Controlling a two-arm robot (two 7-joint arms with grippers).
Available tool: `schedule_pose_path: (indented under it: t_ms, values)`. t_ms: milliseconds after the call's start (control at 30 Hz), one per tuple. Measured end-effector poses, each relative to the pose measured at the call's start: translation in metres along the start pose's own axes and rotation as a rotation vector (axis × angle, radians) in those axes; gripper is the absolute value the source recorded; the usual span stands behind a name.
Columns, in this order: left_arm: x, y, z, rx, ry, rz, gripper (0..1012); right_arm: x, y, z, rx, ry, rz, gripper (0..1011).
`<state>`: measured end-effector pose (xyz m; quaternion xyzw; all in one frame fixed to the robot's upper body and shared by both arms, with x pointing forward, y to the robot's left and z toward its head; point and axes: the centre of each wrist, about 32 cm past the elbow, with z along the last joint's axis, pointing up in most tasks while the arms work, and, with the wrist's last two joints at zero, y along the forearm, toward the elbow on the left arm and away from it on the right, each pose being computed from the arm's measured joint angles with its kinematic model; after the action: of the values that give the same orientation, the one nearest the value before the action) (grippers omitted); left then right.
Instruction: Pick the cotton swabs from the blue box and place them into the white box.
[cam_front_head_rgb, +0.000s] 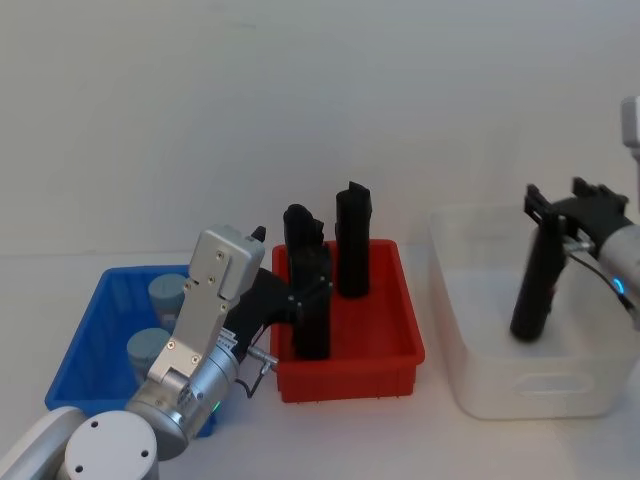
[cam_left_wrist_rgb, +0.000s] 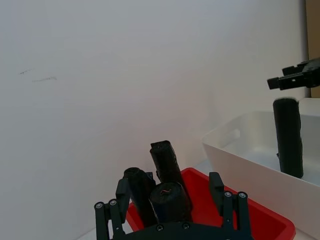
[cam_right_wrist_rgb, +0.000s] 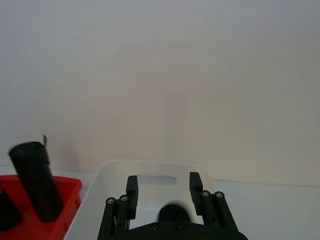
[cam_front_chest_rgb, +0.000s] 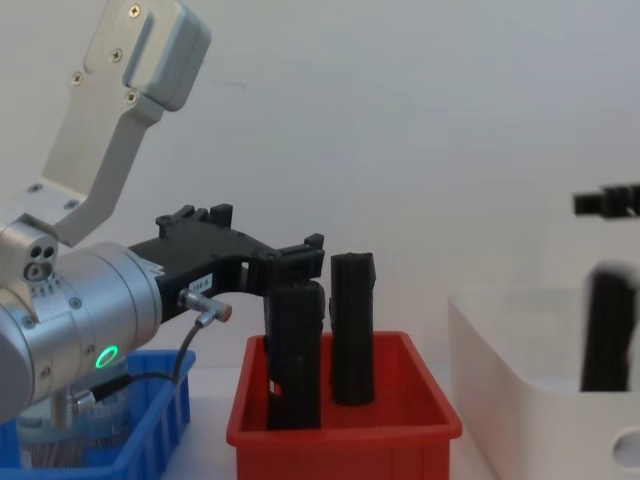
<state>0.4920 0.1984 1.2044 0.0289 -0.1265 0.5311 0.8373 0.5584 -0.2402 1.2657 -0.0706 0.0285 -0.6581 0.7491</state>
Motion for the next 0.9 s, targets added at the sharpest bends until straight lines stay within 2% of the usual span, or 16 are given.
schedule_pose_path:
  t_ms: [33, 233, 500, 700, 900]
  values:
    - [0.0, 0.0, 0.0, 0.0, 0.0, 0.0, 1004, 0.004, -0.001, -0.004, -0.016, 0.0, -0.021, 641]
    - [0.0, 0.0, 0.0, 0.0, 0.0, 0.0, 1004, 0.017, -0.005, -0.02, -0.068, -0.003, -0.087, 814]
    - [0.0029, 0.0024, 0.0018, 0.0, -0.01, 0.011, 1004, 0.022, -0.008, -0.026, -0.083, -0.004, -0.113, 1002]
    - [0.0081, 0.0076, 0.0051, 0.009, -0.027, 0.041, 1004, 0.022, -0.013, -0.022, -0.047, 0.0, -0.102, 1002]
    - [0.0137, 0.0154, 0.0071, 0.03, -0.037, 0.083, 1004, 0.019, -0.022, -0.013, 0.029, 0.012, -0.067, 1002]
